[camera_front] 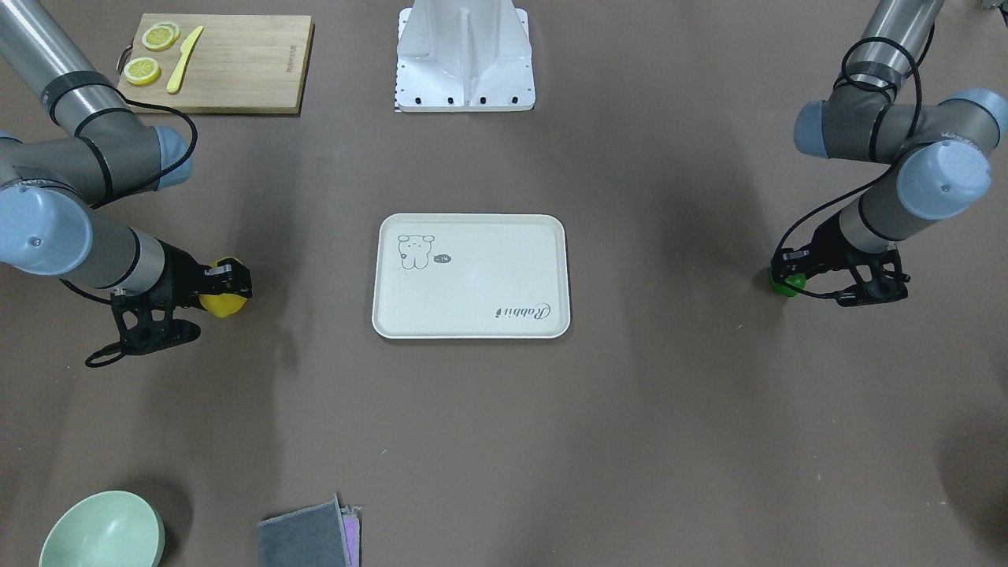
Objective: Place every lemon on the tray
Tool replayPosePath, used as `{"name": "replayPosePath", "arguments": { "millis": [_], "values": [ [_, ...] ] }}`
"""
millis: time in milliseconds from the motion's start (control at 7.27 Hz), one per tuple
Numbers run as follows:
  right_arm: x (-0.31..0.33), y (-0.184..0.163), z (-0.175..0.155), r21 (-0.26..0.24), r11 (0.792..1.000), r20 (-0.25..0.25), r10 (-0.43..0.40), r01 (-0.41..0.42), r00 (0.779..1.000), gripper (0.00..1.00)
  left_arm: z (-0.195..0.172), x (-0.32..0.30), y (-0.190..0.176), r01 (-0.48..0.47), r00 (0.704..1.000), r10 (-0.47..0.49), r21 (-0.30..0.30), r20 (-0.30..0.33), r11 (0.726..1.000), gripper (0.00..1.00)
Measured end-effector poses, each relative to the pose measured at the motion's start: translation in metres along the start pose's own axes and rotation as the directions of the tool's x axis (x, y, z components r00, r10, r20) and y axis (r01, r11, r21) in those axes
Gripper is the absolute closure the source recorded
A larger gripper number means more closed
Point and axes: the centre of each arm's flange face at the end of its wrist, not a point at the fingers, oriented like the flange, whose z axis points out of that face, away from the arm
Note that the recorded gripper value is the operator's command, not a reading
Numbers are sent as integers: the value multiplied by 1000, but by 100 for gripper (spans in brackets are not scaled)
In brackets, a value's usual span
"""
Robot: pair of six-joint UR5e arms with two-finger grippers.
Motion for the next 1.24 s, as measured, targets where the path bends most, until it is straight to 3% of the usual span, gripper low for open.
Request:
{"name": "replayPosePath", "arguments": {
  "millis": [275,688,1239],
  "values": [
    [-35,-9,-12,56,995,45,-88,85,995,60,-17,12,4,9,1000,-9,-9,-2,1000,100],
    [-106,-19,-14,81,979,91,-193,186,977,61,-63,11,1,40,999,-41,-36,-24,999,100],
    [-168,-5,24,128,942,104,-323,309,941,61,-157,50,-25,57,998,-57,-56,-6,997,100]
  ]
}}
